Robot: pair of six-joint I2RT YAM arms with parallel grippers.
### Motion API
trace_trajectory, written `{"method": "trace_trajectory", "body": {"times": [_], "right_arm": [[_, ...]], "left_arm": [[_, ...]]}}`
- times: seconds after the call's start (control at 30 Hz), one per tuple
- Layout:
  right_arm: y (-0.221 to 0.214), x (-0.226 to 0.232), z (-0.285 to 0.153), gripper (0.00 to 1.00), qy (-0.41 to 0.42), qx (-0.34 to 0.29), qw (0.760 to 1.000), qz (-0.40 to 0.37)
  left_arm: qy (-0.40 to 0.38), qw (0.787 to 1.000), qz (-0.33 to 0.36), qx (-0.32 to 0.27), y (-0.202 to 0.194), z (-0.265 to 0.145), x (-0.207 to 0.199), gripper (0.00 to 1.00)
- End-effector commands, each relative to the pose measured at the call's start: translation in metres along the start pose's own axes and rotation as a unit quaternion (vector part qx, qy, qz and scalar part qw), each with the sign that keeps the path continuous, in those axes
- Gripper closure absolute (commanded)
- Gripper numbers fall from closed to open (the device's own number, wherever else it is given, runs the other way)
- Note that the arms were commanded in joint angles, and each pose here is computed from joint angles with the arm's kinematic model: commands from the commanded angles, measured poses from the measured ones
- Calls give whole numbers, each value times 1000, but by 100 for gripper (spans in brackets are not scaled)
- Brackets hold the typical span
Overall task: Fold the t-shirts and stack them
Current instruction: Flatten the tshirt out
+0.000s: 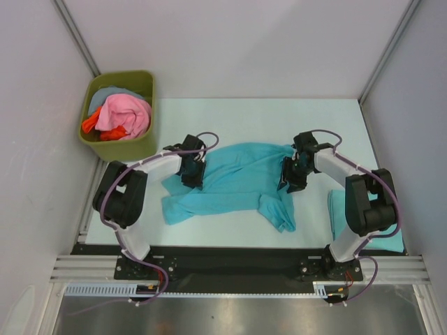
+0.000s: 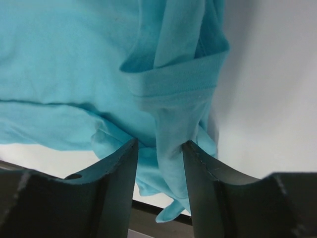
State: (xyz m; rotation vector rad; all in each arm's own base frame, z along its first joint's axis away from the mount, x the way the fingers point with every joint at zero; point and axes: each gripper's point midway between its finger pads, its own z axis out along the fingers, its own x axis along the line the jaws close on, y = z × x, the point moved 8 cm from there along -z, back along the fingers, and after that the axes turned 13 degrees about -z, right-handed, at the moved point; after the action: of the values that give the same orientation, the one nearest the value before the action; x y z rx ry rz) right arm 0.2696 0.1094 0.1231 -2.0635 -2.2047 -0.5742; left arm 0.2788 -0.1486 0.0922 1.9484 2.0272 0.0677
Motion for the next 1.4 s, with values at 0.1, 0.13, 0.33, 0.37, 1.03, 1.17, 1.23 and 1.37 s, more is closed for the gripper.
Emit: {"method": "trace_trajectory", "body": {"times": [0.1, 0.13, 0.33, 0.37, 1.03, 1.17, 1.23, 1.37], "right_arm": [[9, -10, 17, 75, -1, 1, 1000, 18], [10, -11, 16, 84, -3, 1, 1000, 18], [-9, -1, -47, 100, -10, -38, 999, 1], [-13, 0, -58, 100, -11, -52, 999, -1], [-79, -1, -167, 100, 33, -240, 969, 46], [-70, 4, -169, 100, 51, -229, 970, 59], [-60, 5, -176, 100, 48, -248, 966, 51], [-26, -10, -150, 100, 27, -191, 978, 81]], "left_arm": [[7, 999, 12, -32, 20, -4, -4, 94], [8, 999, 12, -42, 23, -10, -4, 100], [30, 987, -12, -156, 23, -99, 0, 100], [34, 985, -22, -170, 19, -111, 2, 100], [-16, 924, -97, -370, -53, -245, 41, 100], [-33, 929, -80, -359, -41, -249, 30, 100], [-3, 935, -71, -348, -32, -240, 29, 100], [40, 944, -25, -326, 4, -214, 16, 100]]}}
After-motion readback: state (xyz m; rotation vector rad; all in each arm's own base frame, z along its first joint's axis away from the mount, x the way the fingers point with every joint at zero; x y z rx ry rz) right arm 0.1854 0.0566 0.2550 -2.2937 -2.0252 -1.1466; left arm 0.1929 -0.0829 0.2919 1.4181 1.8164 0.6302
